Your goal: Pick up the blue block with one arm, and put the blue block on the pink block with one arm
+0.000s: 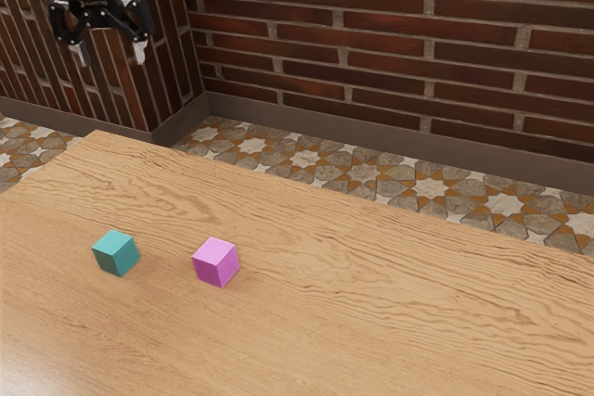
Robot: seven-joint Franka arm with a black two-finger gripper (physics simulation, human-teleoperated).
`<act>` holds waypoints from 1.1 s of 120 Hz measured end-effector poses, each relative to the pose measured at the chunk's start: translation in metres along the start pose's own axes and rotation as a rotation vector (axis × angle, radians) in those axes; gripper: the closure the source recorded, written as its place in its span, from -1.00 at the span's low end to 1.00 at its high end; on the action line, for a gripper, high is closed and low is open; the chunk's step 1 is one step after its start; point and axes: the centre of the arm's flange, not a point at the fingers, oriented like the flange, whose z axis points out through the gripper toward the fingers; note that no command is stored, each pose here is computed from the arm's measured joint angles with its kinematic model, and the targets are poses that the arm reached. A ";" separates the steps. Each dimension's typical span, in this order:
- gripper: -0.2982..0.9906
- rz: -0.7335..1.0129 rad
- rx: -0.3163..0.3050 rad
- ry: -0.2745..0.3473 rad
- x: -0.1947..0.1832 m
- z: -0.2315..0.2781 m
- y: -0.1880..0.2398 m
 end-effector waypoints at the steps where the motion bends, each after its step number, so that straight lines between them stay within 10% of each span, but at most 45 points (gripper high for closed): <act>1: -0.54 0.003 0.000 0.000 0.000 0.000 0.001; 16: -0.54 0.018 -0.010 0.015 -0.002 -0.007 0.004; 29: -0.54 0.009 -0.094 0.240 -0.050 -0.130 -0.024; 43: -0.54 0.013 -0.116 0.291 -0.081 -0.167 -0.037; 81: -0.54 0.075 -0.103 0.234 -0.080 -0.152 -0.013; 103: -0.54 0.058 -0.060 0.053 -0.051 -0.066 -0.013; 132: -0.54 0.082 -0.062 -0.089 -0.129 0.072 -0.032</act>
